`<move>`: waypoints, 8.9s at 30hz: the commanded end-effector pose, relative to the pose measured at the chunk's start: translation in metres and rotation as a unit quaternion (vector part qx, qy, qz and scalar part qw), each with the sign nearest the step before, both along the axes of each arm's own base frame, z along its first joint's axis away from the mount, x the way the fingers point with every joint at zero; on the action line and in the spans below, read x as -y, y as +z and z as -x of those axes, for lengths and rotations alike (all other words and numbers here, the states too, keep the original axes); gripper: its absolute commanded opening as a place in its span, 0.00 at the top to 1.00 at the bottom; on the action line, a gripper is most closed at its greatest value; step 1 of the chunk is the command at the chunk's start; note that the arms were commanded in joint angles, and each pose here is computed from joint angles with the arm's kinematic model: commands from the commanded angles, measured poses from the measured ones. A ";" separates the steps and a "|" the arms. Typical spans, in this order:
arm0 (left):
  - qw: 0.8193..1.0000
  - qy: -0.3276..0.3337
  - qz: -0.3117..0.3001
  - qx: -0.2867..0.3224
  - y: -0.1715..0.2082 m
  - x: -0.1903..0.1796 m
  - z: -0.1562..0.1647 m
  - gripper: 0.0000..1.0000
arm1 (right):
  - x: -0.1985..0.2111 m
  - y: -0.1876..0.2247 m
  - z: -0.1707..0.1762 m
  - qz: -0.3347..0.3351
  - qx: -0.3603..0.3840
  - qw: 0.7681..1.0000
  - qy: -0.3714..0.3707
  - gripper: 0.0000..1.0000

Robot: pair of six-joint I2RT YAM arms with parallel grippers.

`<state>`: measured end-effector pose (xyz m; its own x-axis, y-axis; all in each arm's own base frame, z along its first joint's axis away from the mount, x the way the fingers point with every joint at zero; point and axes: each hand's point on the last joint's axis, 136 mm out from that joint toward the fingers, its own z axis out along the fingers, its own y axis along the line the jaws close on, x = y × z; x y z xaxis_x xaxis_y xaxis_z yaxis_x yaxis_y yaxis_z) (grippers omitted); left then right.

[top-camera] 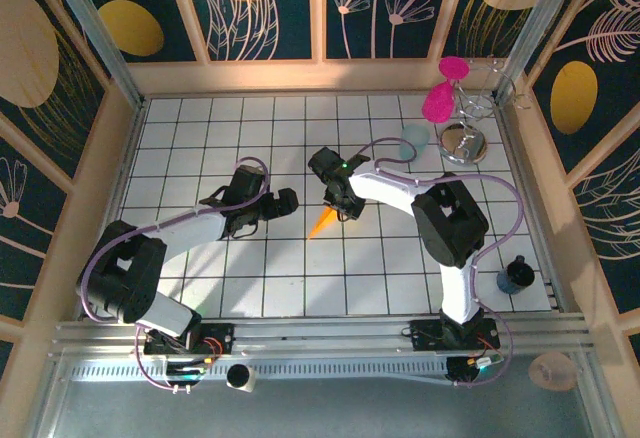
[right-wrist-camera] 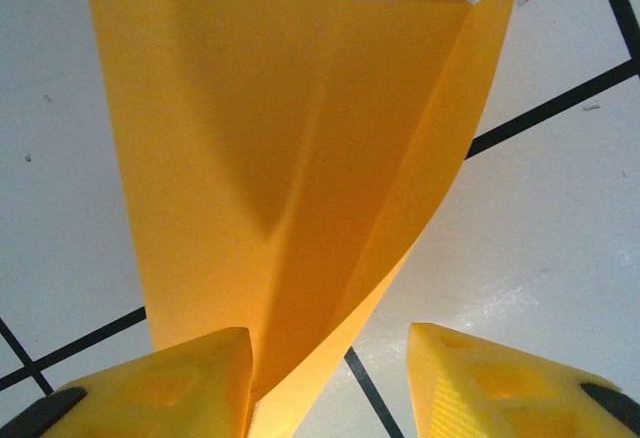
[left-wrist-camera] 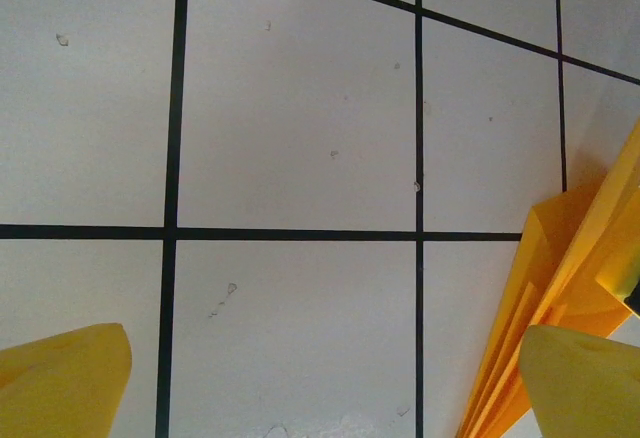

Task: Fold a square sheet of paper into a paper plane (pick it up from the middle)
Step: Turn over a paper plane at the center of the table, then move the paper plane to the top-center of the table.

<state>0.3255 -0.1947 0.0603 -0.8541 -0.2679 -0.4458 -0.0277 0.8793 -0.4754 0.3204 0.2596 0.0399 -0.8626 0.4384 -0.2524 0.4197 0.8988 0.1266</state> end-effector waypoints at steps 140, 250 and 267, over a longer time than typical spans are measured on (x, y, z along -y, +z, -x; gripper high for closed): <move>0.986 0.003 0.129 -0.103 -0.025 0.054 -0.030 0.98 | 0.008 0.026 -0.063 -0.230 0.149 0.937 0.217 0.72; 0.992 0.108 0.029 -0.058 -0.004 -0.034 -0.048 0.33 | -0.048 -0.019 0.011 -0.020 0.022 0.963 0.270 0.76; 0.991 0.127 -0.012 -0.041 0.004 -0.054 -0.054 0.01 | -0.044 0.011 -0.014 0.011 0.073 0.963 0.259 0.95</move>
<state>0.3769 -0.1473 0.0540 -0.8025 -0.4726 -0.3641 -0.2903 0.8425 -0.4538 0.3227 0.3068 0.0341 -0.9395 -0.0467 -0.3394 -0.1066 0.9814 0.1599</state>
